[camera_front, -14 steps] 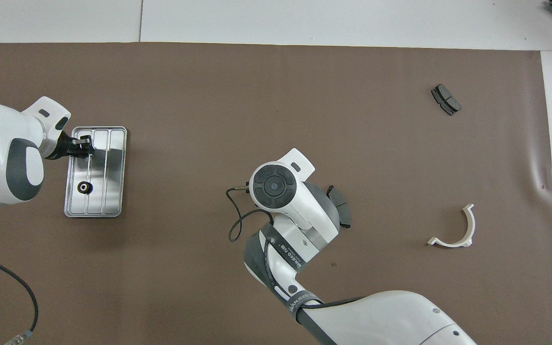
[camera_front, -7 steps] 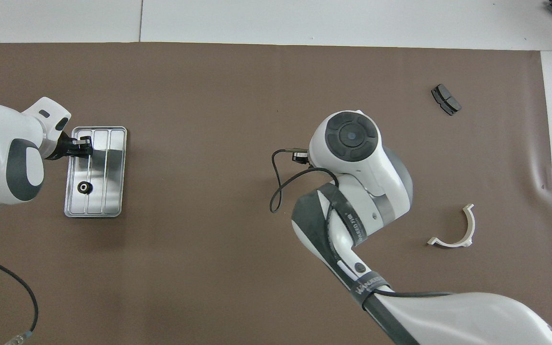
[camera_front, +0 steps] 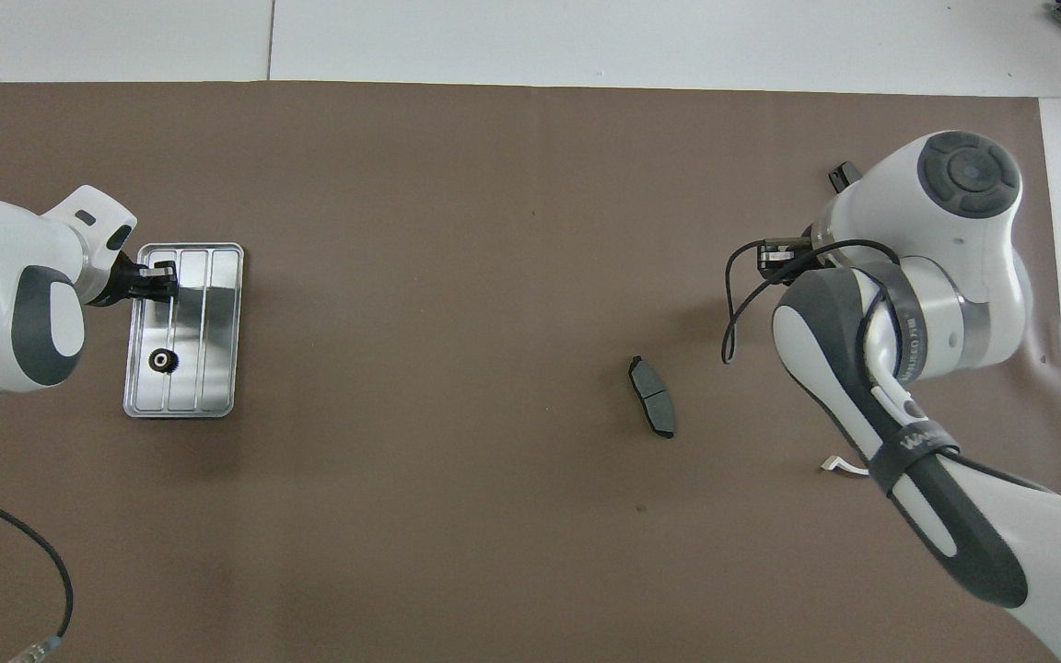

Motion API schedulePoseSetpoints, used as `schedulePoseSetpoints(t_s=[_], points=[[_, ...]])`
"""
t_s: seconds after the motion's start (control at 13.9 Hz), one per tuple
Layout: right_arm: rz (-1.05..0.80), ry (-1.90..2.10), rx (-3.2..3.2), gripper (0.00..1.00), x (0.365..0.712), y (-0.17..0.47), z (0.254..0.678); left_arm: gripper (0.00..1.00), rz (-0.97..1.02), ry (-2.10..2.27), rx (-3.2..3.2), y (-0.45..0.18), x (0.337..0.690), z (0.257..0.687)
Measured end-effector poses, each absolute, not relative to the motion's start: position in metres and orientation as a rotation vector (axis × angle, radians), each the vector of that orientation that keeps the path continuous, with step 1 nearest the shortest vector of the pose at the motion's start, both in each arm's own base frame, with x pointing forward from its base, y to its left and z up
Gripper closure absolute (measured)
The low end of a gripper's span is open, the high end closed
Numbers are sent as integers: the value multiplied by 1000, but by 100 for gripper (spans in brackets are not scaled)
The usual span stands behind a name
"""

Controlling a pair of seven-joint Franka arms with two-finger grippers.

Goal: Place bearing gear from tray to pile

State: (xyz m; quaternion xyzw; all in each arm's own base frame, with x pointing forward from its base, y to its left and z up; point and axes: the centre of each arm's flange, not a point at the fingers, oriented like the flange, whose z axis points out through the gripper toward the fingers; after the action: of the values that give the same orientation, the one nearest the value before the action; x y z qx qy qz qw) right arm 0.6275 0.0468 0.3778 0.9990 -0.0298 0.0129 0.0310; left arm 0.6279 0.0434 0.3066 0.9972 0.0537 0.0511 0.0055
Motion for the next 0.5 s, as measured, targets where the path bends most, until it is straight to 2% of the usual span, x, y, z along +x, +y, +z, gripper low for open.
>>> schedulePoseSetpoints(t_s=[0.14, 0.29, 0.5], points=[[45, -79, 3079, 65, 624, 10, 360, 75, 168, 137, 3111, 28, 640, 325], [60, -77, 3081, 65, 621, -13, 344, 75, 159, 183, 3071, -13, 650, 345], [83, -121, 3112, 65, 624, -28, 321, 75, 111, 300, 3040, -128, 639, 352]])
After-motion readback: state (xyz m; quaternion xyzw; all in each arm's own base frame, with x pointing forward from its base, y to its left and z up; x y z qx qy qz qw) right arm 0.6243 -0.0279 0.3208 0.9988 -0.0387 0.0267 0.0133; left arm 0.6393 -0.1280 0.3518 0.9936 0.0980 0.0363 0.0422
